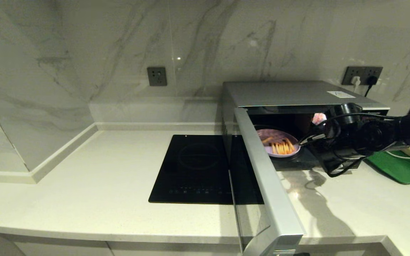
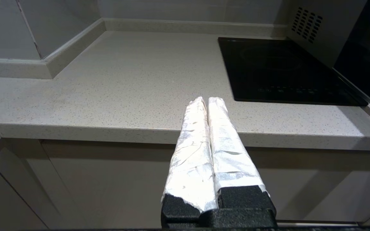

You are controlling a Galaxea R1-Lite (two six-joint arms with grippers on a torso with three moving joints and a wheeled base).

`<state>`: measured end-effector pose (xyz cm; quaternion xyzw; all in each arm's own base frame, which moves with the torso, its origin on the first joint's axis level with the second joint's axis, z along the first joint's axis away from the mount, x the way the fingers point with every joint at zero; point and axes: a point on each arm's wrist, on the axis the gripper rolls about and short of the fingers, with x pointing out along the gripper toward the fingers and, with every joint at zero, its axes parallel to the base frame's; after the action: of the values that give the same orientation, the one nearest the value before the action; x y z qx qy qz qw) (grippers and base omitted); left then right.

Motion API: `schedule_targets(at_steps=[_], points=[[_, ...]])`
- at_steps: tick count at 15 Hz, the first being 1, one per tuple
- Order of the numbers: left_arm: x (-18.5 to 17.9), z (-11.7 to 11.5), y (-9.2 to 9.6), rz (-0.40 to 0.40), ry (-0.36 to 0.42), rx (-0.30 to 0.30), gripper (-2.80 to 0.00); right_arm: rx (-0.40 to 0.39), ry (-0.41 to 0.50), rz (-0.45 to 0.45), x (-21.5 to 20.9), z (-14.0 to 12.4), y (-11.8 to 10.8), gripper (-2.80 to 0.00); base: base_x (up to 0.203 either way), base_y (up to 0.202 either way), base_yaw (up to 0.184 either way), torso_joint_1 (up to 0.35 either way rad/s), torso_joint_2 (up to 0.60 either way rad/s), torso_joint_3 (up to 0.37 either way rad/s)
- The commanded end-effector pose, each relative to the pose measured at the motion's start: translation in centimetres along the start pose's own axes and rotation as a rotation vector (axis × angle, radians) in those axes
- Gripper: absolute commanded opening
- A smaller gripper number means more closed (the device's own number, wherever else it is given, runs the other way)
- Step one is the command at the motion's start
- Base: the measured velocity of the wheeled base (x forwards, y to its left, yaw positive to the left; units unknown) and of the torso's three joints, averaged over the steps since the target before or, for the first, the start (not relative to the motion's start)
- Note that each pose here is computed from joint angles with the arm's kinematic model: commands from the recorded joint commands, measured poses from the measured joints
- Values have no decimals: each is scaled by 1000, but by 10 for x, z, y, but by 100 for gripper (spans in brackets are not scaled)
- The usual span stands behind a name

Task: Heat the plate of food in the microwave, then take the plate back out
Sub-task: Close the microwave oven

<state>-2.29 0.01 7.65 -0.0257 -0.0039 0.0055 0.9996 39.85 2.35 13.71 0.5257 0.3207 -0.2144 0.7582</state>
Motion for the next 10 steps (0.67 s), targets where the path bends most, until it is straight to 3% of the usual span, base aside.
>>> schedule_targets(at_steps=[1, 4, 5, 10], points=[[0, 0, 0, 0, -2, -1, -280, 1, -8, 46, -42, -1, -2, 0, 0, 0, 0, 0, 0, 0], [0, 0, 0, 1, 0, -1, -280, -53, -8, 122, -101, -5, -10, 0, 0, 0, 0, 0, 0, 0], [0, 0, 0, 0, -1, -1, -280, -75, -1, 150, -122, -9, -16, -280, 0, 0, 0, 0, 0, 0], [0, 0, 0, 0, 0, -1, -280, -259, 64, 163, -207, -35, -68, -280, 0, 0, 0, 0, 0, 0]])
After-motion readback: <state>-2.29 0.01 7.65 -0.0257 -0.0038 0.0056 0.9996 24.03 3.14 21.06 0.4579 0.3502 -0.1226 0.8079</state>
